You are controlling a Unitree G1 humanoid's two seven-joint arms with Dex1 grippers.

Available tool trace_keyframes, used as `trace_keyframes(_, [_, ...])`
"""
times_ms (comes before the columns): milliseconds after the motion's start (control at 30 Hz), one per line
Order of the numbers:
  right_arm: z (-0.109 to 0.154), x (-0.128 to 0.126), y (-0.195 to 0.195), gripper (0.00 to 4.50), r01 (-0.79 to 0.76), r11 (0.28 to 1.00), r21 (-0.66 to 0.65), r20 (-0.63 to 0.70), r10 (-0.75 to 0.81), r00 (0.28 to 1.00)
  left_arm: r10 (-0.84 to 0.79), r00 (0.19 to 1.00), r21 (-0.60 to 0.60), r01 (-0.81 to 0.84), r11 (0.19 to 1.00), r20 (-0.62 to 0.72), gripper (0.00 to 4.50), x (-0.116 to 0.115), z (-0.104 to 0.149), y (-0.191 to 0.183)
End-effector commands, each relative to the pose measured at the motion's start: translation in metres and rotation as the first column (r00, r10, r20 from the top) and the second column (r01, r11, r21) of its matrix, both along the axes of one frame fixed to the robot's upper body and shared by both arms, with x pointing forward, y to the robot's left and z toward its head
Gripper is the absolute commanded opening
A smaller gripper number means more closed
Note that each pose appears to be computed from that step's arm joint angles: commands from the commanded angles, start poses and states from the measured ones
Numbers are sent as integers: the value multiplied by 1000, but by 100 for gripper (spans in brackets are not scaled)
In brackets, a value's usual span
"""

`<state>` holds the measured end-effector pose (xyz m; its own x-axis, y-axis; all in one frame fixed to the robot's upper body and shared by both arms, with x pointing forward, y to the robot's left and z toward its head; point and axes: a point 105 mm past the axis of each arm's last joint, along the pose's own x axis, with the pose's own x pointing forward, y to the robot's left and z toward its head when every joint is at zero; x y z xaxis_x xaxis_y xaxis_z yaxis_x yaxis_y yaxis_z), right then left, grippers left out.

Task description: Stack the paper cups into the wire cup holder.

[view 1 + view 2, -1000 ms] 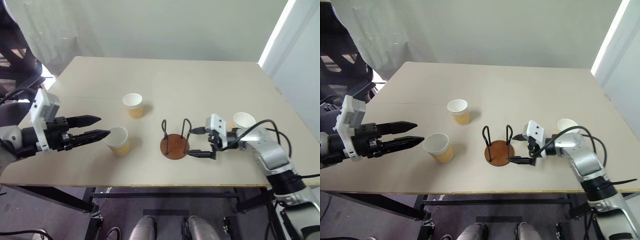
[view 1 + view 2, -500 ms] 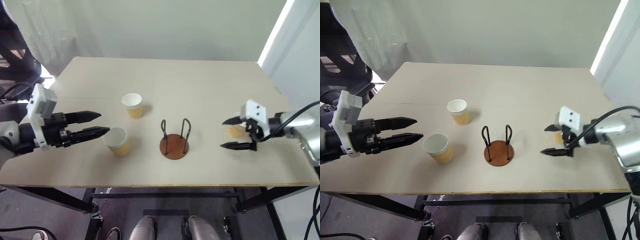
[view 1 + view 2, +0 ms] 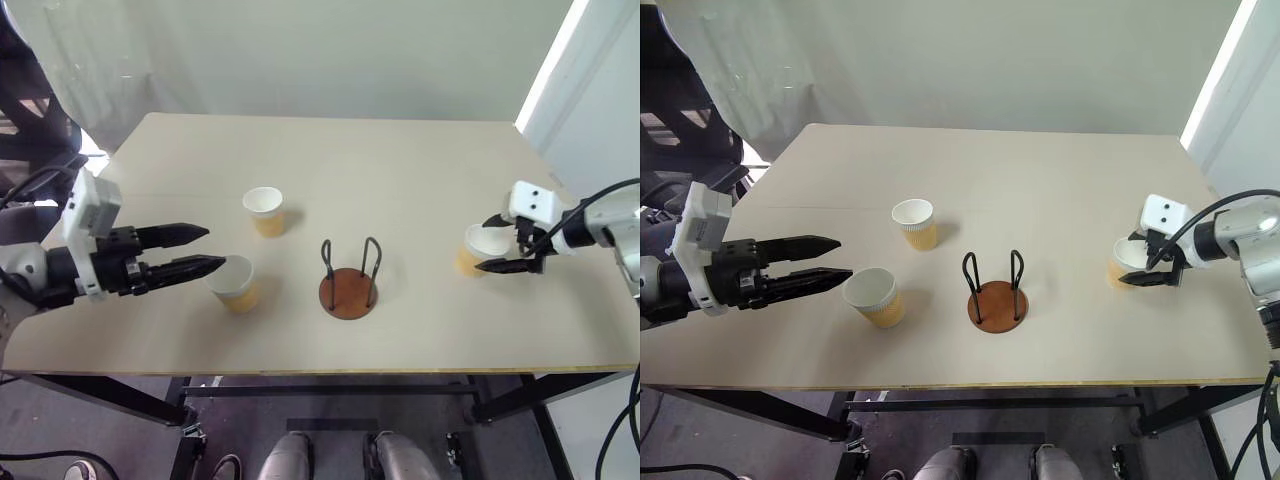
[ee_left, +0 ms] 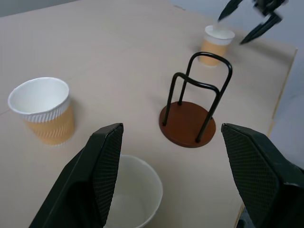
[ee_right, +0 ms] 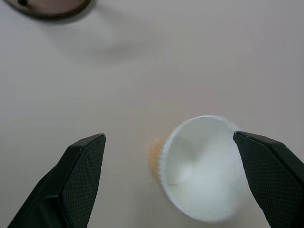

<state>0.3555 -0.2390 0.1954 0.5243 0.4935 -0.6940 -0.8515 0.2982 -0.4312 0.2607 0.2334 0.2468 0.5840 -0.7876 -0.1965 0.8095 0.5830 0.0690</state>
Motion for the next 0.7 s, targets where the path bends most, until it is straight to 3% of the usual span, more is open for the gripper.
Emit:
trace_keyframes(33, [8, 4, -7, 445, -1, 999, -51, 34, 3, 999, -2, 999, 8, 2, 1000, 43, 355, -7, 11, 1])
trace_keyframes(433, [-24, 17, 1, 445, -16, 994, -109, -11, 15, 1000, 22, 998, 11, -22, 1000, 54, 355, -11, 12, 2])
trace_keyframes(533, [-27, 19, 1, 386, -15, 993, -114, -12, 13, 1000, 12, 996, -10, -11, 1000, 83, 355, -13, 18, -1])
trace_keyframes(700, [-29, 22, 1, 211, -14, 993, -120, -10, 13, 1000, -31, 991, -18, 33, 999, 133, 355, -20, 15, -9])
